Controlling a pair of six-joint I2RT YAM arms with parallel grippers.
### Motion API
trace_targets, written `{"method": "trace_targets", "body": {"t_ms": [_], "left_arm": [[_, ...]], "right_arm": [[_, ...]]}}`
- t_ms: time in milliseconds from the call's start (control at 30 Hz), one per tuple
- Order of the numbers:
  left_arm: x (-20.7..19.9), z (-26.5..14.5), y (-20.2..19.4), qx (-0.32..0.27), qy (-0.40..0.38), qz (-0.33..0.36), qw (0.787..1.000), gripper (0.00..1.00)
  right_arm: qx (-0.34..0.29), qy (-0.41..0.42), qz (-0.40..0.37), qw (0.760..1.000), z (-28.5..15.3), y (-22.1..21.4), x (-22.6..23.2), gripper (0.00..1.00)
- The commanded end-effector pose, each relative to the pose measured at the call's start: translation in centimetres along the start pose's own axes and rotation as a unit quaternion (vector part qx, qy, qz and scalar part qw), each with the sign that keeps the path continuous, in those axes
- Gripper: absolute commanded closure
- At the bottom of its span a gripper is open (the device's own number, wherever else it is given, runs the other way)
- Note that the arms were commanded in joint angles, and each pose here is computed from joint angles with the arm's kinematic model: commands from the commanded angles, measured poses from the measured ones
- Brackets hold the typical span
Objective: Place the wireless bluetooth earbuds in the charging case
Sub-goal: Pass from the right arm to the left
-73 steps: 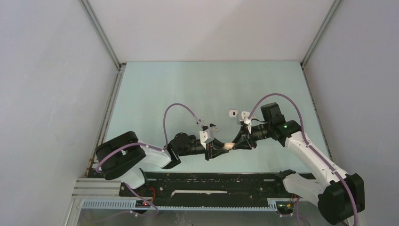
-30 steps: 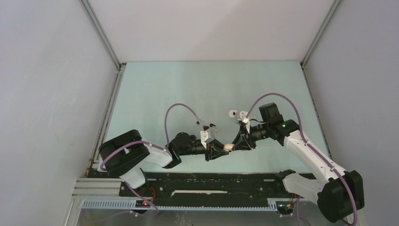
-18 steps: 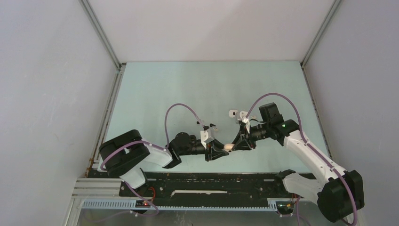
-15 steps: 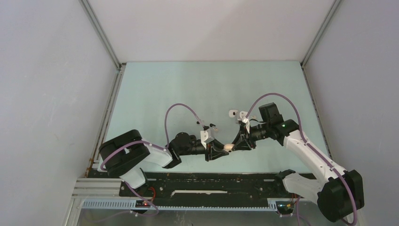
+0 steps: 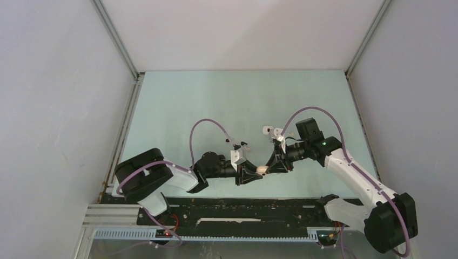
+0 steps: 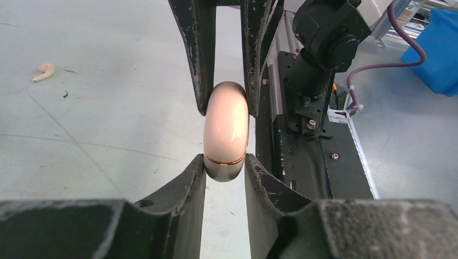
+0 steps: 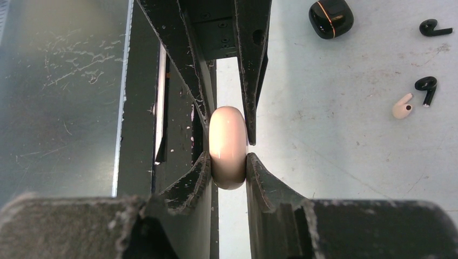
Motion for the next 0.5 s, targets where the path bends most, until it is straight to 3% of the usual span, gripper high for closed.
{"method": "trace_targets", "body": {"t_ms": [0, 133, 300, 467], "left_arm": [[-1.5, 0.9, 1.8, -0.030, -0.054, 0.021, 0.998, 0.68], [-1.5, 0.9, 1.9, -0.030, -0.056, 0.022, 0.998, 0.72], [-1.6, 1.1, 1.8, -0.025, -0.063, 0.019, 0.998, 0.89], [-1.4, 1.1, 1.7, -0.025, -0.059, 0.017, 0.998, 1.00]], "right_arm": [[-0.011, -0.021, -0.051, 0.998, -0.2, 1.6, -1.3, 0.78], [-0.010, -0.020, -0.050, 0.998, -0.1, 1.6, -1.3, 0.78], [-0.008, -0.022, -0.051, 0.998, -0.1, 1.5, -1.4, 0.75], [-0.015, -0.057, -0.001, 0.998, -0.3, 1.9, -2.5, 0.53]]}}
Point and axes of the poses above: each gripper's point midway between its finger pads, its own z axis out along the fingers, its own x axis along the line the jaws close on, y = z × x, the point moved 7 cm from there along -z, back along the fingers, and after that the axes turned 9 degrees about -z, right-handed, at the moved point
